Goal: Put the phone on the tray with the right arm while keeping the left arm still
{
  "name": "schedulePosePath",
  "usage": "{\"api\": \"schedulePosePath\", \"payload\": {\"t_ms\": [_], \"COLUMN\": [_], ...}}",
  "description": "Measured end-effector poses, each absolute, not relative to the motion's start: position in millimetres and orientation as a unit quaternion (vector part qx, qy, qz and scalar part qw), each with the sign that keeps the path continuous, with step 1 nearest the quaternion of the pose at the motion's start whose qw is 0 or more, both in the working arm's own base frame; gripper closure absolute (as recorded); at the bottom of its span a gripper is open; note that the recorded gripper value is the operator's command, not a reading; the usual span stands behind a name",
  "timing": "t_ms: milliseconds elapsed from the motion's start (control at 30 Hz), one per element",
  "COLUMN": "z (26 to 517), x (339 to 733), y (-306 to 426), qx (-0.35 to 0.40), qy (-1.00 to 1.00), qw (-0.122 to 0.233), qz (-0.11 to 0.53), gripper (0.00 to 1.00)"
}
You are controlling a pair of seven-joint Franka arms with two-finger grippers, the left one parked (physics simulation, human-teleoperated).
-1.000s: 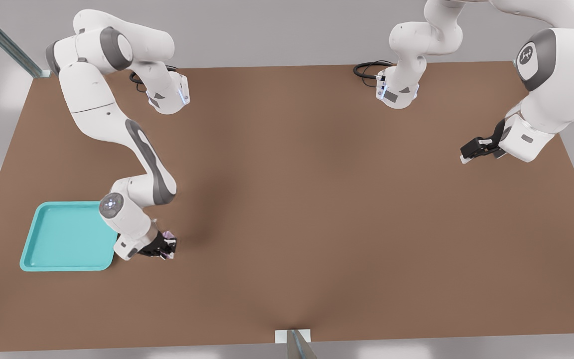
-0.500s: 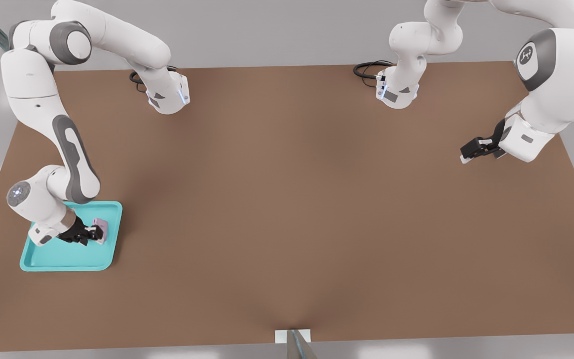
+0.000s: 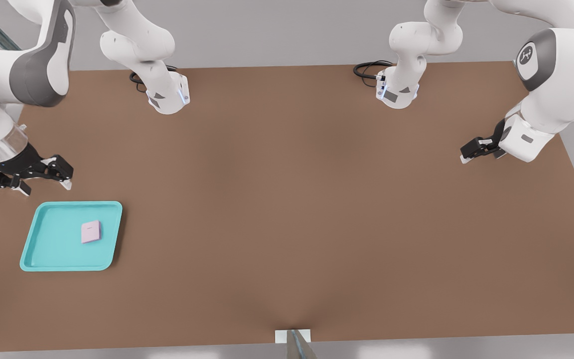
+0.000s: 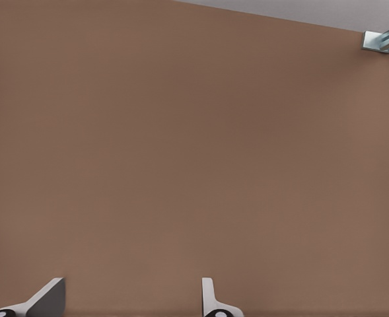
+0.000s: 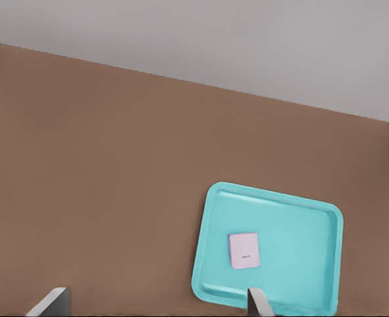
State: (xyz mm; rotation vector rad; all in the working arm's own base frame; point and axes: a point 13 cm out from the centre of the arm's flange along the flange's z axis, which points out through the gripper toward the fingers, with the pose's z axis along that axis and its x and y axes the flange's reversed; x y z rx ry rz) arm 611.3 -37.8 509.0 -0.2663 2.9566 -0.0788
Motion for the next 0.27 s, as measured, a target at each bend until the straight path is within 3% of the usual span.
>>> {"api": "schedulePosePath", "payload": {"t_ms": [100,267], "z": [488.7,480.1], "x": [586.3,575.6], "y": [-14.2,21.5], "qx": [-0.095,-0.109], "qy": [0.994,0.993], "qw": [0.052,0.035], "qz": [-0.011,-0.003], "gripper": [0.0,0.0]}}
